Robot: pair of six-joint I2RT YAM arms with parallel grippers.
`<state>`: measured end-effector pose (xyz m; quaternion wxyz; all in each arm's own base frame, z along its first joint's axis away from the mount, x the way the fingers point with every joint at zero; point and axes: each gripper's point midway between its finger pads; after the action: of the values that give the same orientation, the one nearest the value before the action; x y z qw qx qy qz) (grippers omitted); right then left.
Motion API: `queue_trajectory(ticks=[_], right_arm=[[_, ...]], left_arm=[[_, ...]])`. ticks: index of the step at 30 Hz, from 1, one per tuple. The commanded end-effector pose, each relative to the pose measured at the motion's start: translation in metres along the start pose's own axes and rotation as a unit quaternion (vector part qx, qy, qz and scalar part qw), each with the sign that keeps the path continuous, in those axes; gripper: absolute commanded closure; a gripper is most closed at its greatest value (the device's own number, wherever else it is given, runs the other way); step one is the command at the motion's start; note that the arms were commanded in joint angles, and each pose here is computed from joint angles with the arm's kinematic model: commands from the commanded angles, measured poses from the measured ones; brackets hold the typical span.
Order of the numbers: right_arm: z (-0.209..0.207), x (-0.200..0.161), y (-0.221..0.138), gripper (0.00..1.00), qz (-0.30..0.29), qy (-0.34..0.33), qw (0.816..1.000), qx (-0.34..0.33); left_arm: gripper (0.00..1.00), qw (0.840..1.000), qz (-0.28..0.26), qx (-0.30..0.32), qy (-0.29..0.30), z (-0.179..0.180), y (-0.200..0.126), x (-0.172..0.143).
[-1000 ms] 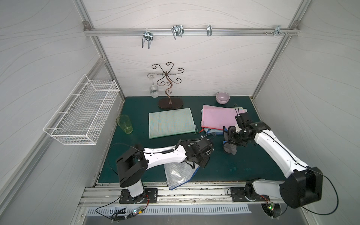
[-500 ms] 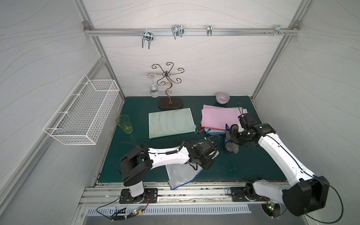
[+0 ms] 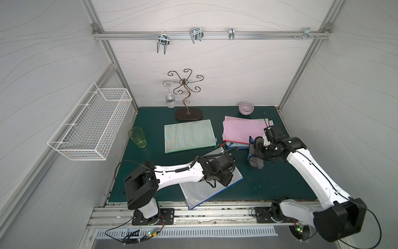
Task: Wipe the document bag
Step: Adjust the document bag at the center of the board, then wipe the dirt from the document bag.
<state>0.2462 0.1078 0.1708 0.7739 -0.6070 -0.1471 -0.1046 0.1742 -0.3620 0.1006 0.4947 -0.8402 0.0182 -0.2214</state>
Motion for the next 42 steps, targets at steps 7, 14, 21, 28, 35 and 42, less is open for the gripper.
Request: queue_trajectory(ticks=[7,14,21,28,35,42], right_arm=[[0.128,0.002,0.034,1.0,0.06,-0.162,0.974,0.148],[0.237,-0.036,0.079,1.0,0.157,-0.262,0.922,0.238],[0.252,-0.065,0.147,1.0,0.247,-0.217,0.906,0.266],[0.099,-0.023,0.169,1.0,0.228,-0.147,0.962,0.012],[0.123,-0.003,0.122,1.0,0.169,-0.228,0.958,0.052],[0.284,-0.075,0.137,1.0,0.272,-0.271,0.877,0.288]], left_arm=[[1.0,0.968,-0.026,0.076,-0.238,0.113,-0.028,-0.025],[1.0,0.939,0.002,0.109,-0.326,0.157,-0.012,-0.056],[1.0,0.917,0.027,0.146,-0.37,0.185,-0.002,-0.081],[1.0,0.914,0.036,0.148,-0.377,0.194,-0.002,-0.086],[1.0,0.919,0.02,0.15,-0.363,0.197,-0.016,-0.084],[1.0,0.918,-0.008,0.153,-0.365,0.199,-0.038,-0.081]])
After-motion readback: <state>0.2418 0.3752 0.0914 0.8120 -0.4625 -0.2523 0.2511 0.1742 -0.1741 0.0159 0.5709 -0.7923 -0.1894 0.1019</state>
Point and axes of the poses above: each gripper's point midway between its finger pads, its own y axis out along the fingers, its own z axis along the line the jaws close on, x = y × z, and after that the axes turned 15 degrees about -y, right-handed
